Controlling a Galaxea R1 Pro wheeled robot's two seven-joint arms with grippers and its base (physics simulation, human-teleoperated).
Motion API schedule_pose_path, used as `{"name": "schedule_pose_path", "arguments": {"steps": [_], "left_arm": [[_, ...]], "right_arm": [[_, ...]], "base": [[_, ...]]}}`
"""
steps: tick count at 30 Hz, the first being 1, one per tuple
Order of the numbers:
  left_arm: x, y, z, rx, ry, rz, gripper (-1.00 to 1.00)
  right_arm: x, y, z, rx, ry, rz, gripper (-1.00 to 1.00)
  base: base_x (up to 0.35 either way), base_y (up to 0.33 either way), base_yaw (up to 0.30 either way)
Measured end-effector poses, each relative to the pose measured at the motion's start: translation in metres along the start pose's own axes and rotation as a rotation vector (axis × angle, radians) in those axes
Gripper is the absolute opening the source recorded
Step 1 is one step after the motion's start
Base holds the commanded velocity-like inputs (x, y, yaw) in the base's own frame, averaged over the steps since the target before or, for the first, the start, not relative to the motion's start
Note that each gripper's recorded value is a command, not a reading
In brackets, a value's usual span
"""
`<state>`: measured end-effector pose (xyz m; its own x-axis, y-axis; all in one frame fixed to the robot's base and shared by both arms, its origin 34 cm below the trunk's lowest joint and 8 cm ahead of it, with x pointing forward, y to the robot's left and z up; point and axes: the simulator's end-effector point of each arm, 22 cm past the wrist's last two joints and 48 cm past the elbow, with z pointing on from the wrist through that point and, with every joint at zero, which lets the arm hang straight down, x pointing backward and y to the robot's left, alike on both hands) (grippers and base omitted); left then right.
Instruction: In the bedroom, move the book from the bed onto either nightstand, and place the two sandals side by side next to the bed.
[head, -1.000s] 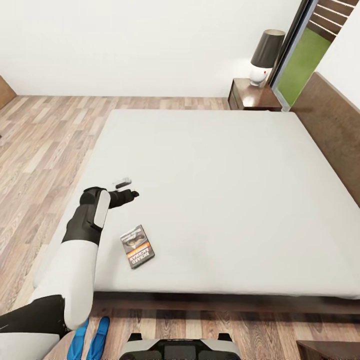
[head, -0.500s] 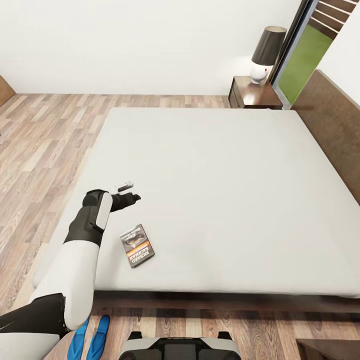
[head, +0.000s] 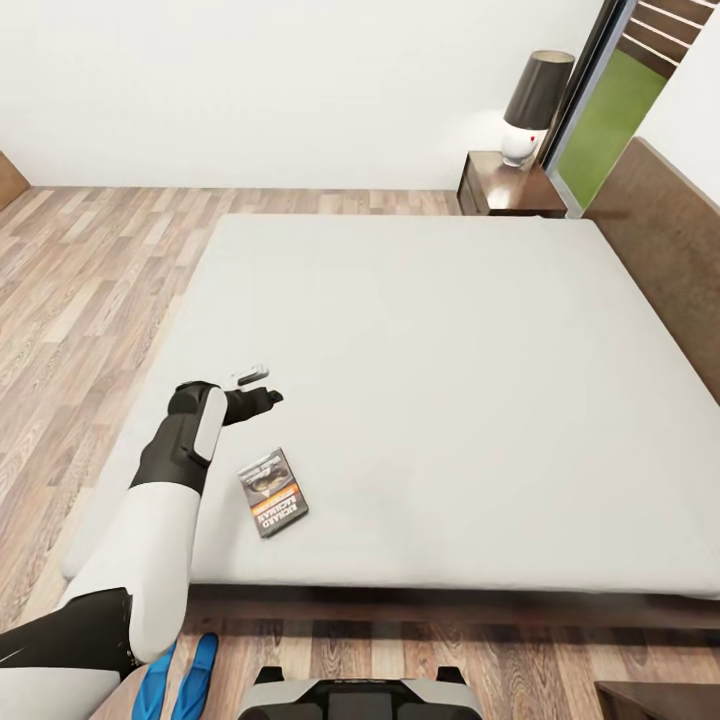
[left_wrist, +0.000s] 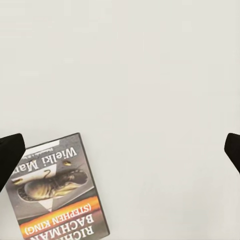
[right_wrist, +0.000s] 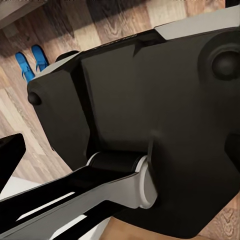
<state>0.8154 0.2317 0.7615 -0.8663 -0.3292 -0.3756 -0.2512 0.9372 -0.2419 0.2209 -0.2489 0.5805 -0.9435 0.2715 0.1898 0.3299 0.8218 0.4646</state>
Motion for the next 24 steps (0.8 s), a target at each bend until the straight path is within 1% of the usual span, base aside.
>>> {"name": "schedule_pose_path", "arguments": {"steps": [9, 15, 16, 17, 19, 24], "left_arm": [[0.011, 0.003, 0.013, -0.004, 0.029, -0.003, 1.00], [0.024, 0.009, 0.025, -0.012, 0.063, -0.008, 1.00], [0.026, 0.010, 0.027, -0.013, 0.068, -0.008, 1.00], [0.030, 0.010, 0.029, -0.014, 0.077, -0.009, 1.00], [0.030, 0.010, 0.031, -0.014, 0.079, -0.008, 1.00], [0.032, 0.011, 0.037, -0.012, 0.081, -0.009, 1.00]], "right_arm": [[-0.007, -0.009, 0.002, 0.010, -0.005, 0.000, 1.00], [-0.013, -0.015, 0.003, 0.018, -0.009, -0.001, 1.00], [-0.014, -0.018, 0.002, 0.022, -0.010, -0.001, 1.00], [-0.020, -0.033, -0.006, 0.045, -0.018, -0.003, 1.00], [-0.023, -0.038, -0.008, 0.053, -0.019, -0.006, 1.00], [-0.029, -0.044, -0.006, 0.062, -0.026, -0.012, 1.00]], "base": [[0.000, 0.000, 0.000], [0.000, 0.000, 0.000], [0.000, 0.000, 0.000], [0.000, 0.000, 0.000], [0.000, 0.000, 0.000], [0.000, 0.000, 0.000]]}}
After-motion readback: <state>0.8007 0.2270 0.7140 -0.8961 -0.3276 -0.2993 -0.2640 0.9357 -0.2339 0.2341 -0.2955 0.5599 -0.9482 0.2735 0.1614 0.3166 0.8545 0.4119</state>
